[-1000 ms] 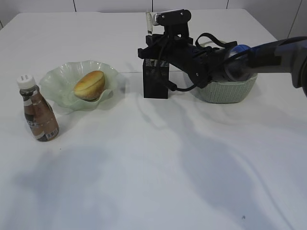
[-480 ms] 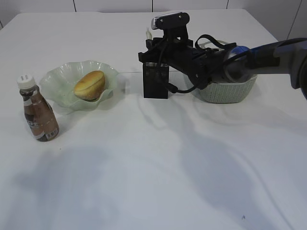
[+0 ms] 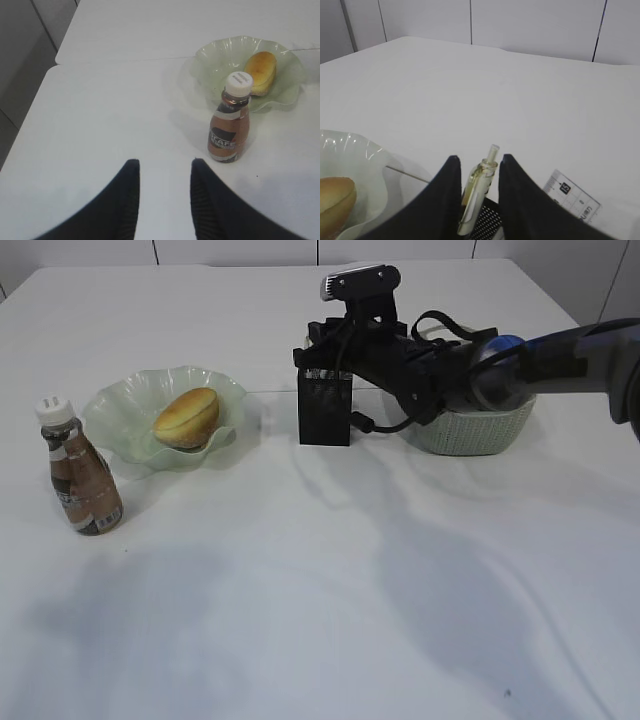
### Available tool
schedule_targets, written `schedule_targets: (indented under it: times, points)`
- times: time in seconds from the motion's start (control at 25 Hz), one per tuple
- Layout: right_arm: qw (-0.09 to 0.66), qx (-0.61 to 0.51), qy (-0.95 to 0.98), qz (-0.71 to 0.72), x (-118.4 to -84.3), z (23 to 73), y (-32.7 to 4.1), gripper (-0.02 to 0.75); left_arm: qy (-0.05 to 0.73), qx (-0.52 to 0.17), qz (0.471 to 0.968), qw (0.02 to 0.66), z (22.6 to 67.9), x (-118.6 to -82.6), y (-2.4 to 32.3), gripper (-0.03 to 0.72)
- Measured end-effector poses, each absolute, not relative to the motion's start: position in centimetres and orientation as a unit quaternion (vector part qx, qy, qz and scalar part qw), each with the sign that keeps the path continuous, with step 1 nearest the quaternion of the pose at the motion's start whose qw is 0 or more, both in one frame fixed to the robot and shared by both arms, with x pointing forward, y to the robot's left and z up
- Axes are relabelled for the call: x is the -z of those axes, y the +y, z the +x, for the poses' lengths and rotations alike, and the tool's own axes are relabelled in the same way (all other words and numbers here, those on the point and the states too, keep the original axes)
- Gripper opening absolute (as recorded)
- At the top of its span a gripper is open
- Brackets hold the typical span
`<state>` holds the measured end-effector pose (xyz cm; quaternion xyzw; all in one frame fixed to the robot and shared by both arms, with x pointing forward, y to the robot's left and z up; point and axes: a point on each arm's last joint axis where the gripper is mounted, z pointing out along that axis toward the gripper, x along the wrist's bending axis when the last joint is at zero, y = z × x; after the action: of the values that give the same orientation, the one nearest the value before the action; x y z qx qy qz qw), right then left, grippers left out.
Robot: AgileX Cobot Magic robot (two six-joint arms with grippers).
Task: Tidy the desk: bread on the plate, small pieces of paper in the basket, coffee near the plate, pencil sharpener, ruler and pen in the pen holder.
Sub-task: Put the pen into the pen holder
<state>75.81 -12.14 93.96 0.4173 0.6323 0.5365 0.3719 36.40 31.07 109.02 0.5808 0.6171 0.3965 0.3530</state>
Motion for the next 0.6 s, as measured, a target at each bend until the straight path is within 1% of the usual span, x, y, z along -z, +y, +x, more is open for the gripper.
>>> schedule_targets:
  times: [0.16, 0.32, 0.4, 0.44, 0.52, 0.6]
  points:
    - [0.363, -0.518, 0.645, 0.429, -93.7, 75.7, -12.2, 0.231, 0.617, -0.397, 0.581, 0.353, 36.4, -109.0, 31.1, 0.239]
    - [0.355, -0.497, 0.657, 0.441, -94.8, 75.5, -12.5, 0.231, 0.614, -0.401, 0.578, 0.358, 36.5, -109.2, 31.1, 0.24]
    - [0.356, -0.493, 0.659, 0.443, -95.9, 75.3, -12.6, 0.232, 0.611, -0.406, 0.576, 0.362, 36.5, -109.3, 31.1, 0.241]
    - [0.357, -0.491, 0.659, 0.444, -97.2, 75.0, -12.7, 0.232, 0.609, -0.407, 0.575, 0.363, 36.5, -109.3, 31.1, 0.243]
    - [0.358, -0.485, 0.663, 0.444, -98.3, 74.8, -12.8, 0.232, 0.607, -0.41, 0.574, 0.365, 36.6, -109.4, 31.1, 0.244]
    - [0.361, -0.474, 0.669, 0.444, -100.3, 74.2, -13.1, 0.235, 0.606, -0.411, 0.574, 0.366, 36.6, -109.4, 31.1, 0.244]
